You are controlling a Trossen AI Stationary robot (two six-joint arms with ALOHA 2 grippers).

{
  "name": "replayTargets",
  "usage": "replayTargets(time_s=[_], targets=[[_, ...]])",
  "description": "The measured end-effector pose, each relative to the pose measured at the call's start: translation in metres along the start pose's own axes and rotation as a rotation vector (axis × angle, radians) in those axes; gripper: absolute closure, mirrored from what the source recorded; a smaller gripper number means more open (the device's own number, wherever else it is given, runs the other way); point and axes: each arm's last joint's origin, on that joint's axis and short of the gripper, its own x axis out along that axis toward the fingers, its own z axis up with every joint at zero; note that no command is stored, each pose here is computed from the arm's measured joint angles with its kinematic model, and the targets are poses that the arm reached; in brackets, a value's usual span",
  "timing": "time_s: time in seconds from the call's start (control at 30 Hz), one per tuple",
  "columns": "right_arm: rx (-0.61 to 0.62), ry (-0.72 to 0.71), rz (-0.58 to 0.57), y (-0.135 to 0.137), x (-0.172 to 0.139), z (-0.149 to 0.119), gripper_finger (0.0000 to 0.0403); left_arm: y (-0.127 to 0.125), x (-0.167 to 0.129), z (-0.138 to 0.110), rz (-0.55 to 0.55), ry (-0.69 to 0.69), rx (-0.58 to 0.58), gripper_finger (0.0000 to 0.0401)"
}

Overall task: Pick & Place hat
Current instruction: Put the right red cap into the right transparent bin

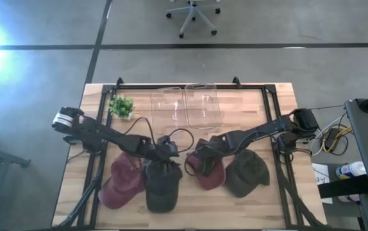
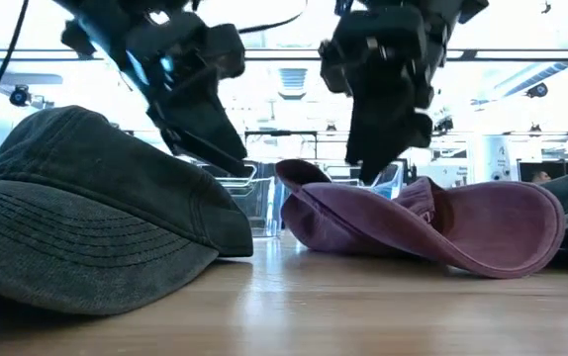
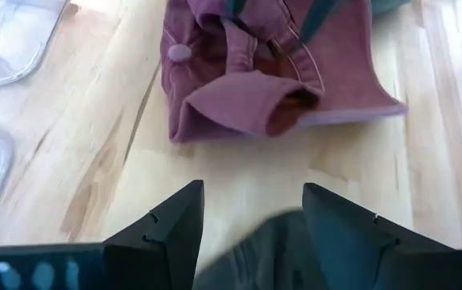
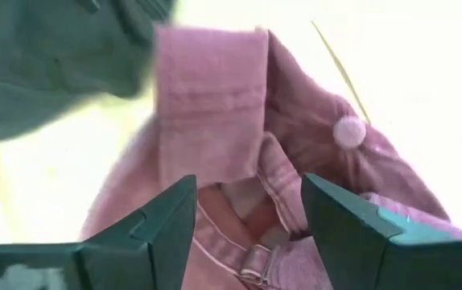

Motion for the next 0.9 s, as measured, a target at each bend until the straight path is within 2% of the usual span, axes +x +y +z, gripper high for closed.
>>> replayTargets(time_s=[0.4, 0.67, 0.9], targets=[[-0.023, -0.067, 0.054, 0.012, -0.042, 0.017, 0.0184, -0.010, -0.028, 0.000, -0.030, 0.009, 0.015, 0.0195], [-0.123, -0.106, 0.104, 0.018, -0.089, 0.015, 0.0184, -0.019, -0.030, -0.006, -0.051, 0.028, -0.089, 0.0195], [-0.287, -0.045, 0.073, 0.013, -0.118, -0.004, 0.0184, -0.033, -0.034, -0.008, -0.038, -0.009, -0.247, 0.0195]])
